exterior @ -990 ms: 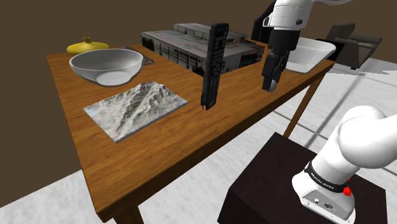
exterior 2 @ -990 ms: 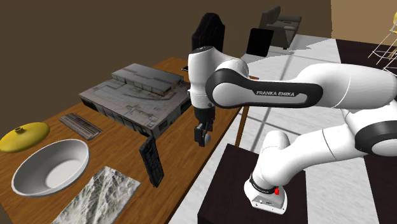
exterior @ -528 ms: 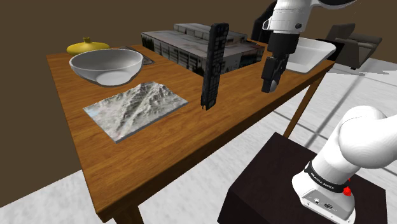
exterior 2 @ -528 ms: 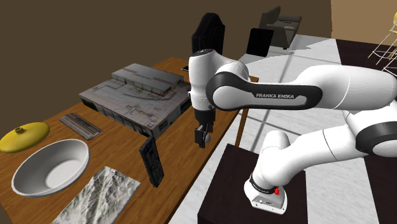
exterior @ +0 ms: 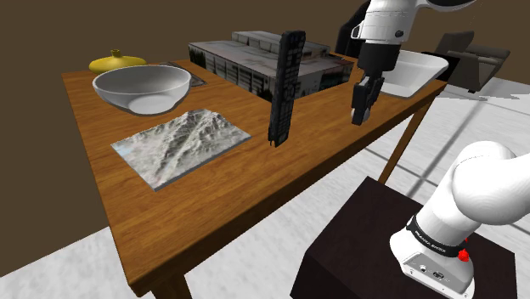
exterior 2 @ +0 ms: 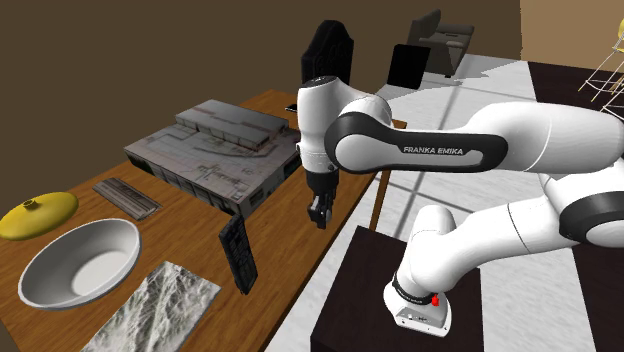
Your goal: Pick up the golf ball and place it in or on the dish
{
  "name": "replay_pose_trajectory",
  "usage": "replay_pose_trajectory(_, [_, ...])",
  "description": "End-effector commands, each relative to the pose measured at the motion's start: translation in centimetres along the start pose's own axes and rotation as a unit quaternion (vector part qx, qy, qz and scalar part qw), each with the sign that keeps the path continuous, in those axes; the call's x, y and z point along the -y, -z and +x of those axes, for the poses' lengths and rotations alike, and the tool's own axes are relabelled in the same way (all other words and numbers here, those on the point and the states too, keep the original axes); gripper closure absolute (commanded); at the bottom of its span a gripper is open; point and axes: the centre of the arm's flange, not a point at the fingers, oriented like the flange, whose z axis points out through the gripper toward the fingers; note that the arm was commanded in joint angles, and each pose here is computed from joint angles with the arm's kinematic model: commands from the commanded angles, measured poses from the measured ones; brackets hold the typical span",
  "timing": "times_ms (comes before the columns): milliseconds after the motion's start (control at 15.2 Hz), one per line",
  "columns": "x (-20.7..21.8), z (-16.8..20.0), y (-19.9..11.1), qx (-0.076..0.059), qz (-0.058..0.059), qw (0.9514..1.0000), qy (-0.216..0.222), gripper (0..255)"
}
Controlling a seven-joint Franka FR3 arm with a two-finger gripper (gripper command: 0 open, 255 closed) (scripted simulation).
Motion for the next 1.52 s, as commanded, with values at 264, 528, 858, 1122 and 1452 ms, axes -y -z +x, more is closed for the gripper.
replay_pose_trajectory(264, [0.2, 0.0, 0.9, 0.003, 0.0, 1.0, 0.001, 255])
replay_pose_trajectory(528, [0.3, -0.2, 3.0, 0.003, 0.0, 1.0, 0.001, 255])
replay_pose_trajectory(858, [0.5, -0.5, 5.6, 0.003, 0.0, 1.0, 0.001, 255])
replay_pose_trajectory(1122, [0.7, -0.7, 7.7, 0.003, 0.0, 1.0, 0.001, 255])
replay_pose_trajectory(1452, [0.9, -1.0, 10.3, 0.003, 0.0, 1.0, 0.001, 255])
